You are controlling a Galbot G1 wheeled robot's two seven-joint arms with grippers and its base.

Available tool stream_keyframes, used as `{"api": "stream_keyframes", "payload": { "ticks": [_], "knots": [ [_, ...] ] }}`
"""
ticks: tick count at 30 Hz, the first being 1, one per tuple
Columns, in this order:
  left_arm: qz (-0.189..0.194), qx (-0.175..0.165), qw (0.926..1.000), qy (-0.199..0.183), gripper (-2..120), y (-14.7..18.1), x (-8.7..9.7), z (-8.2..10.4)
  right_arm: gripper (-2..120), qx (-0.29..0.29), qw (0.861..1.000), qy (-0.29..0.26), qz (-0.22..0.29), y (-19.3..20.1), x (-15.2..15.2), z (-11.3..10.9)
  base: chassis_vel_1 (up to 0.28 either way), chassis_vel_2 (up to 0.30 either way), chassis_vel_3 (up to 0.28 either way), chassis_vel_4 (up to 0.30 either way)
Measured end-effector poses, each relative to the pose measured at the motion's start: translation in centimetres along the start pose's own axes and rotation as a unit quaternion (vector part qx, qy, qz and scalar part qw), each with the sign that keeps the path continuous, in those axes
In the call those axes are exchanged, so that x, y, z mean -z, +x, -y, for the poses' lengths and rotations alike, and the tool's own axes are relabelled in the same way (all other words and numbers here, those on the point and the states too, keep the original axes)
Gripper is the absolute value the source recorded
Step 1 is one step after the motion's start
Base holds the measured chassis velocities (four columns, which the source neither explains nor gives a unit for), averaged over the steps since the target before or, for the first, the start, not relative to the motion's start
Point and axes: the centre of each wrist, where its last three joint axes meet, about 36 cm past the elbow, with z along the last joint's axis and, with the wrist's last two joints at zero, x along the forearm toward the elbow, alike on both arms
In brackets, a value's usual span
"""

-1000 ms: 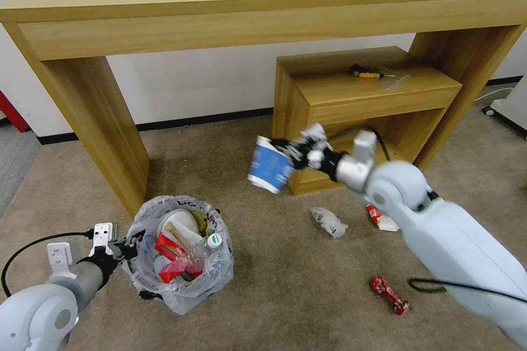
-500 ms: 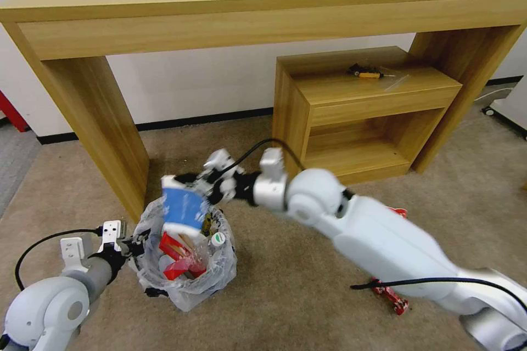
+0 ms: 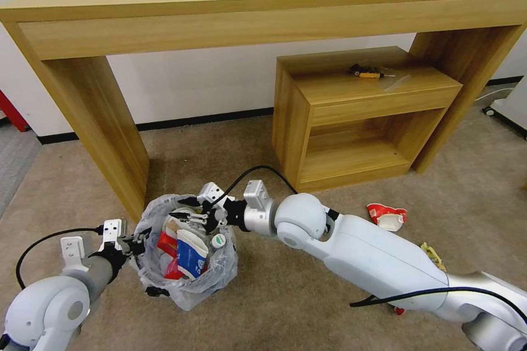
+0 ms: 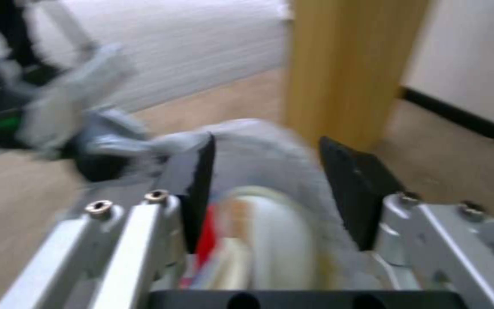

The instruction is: Pick up the trash bin and place the garbage on the floor into it.

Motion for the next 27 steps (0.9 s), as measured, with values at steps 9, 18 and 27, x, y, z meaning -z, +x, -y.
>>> {"api": "stream_keyframes", "payload": {
  "ticks": [9,18,27],
  "knots": [
    [0.004,-0.003,1.0000,0.004,0,0.8,-0.2,-0.3,84,-0.177,0.984,-0.007,-0.002,8.0,-4.4,3.0,0.000,0.000,0.000,0.000],
    [0.009,-0.004,1.0000,0.003,0,1.9,-0.3,-0.2,100,-0.298,0.953,-0.046,-0.011,15.2,-9.8,2.6,0.000,0.000,0.000,0.000],
    [0.010,-0.010,0.9999,0.000,0,2.6,-0.4,0.3,100,-0.337,0.939,-0.060,-0.021,19.1,-12.4,1.6,-0.012,-0.018,0.014,0.018]
  ]
}}
